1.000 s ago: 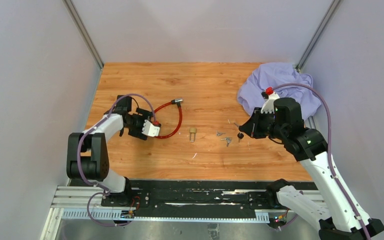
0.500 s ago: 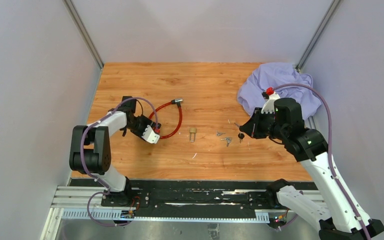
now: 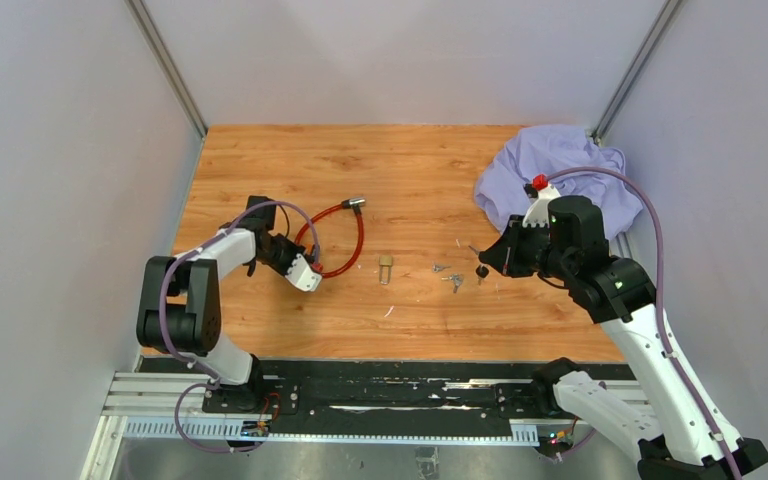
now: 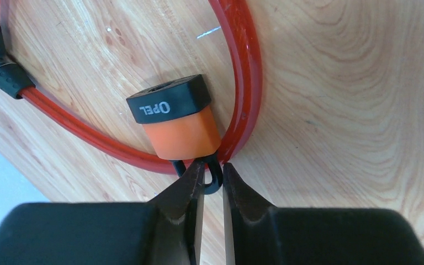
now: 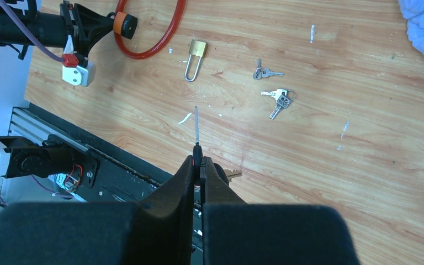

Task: Unlock with the key
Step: Pick up the lock from the center of the board.

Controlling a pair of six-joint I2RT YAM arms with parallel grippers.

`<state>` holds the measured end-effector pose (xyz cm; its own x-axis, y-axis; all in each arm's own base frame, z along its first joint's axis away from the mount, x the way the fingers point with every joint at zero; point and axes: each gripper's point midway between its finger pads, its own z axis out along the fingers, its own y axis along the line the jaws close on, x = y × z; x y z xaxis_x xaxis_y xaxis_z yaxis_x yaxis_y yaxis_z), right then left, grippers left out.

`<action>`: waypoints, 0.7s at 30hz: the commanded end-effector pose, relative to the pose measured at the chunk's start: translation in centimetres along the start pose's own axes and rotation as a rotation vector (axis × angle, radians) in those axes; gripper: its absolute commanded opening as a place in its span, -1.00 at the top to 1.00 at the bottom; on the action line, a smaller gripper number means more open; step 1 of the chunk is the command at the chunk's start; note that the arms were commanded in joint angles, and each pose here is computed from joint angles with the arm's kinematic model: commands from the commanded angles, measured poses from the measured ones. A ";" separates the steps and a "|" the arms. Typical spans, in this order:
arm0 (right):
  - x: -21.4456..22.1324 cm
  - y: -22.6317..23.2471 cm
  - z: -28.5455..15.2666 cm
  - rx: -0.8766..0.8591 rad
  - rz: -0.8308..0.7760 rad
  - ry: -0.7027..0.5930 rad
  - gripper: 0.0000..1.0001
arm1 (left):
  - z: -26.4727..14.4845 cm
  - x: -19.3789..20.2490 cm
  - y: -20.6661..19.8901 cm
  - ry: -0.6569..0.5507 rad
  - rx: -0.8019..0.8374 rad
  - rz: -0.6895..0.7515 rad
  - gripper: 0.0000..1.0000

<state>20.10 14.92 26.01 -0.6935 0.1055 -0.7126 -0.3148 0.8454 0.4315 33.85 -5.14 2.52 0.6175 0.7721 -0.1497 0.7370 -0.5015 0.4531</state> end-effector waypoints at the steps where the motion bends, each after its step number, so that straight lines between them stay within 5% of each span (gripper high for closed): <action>1: -0.4 0.8 -0.5 -0.027 -0.010 -0.023 0.99 | -0.8 -1.4 -0.8 0.002 0.032 0.202 0.67; 7: -0.3 1.1 -0.7 -0.048 -0.007 -0.030 0.99 | -2.7 -3.8 0.2 -0.010 -0.015 0.180 0.91; 21: 0.1 1.4 -1.3 -0.073 -0.013 -0.045 0.99 | -4.7 -6.1 1.1 0.068 0.004 0.057 0.97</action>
<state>19.22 14.95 27.24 -0.6640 0.1210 -0.7379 -0.3478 0.8236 0.4480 28.94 -8.22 6.08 0.6890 0.7188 -0.0928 0.6773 -0.5931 0.4352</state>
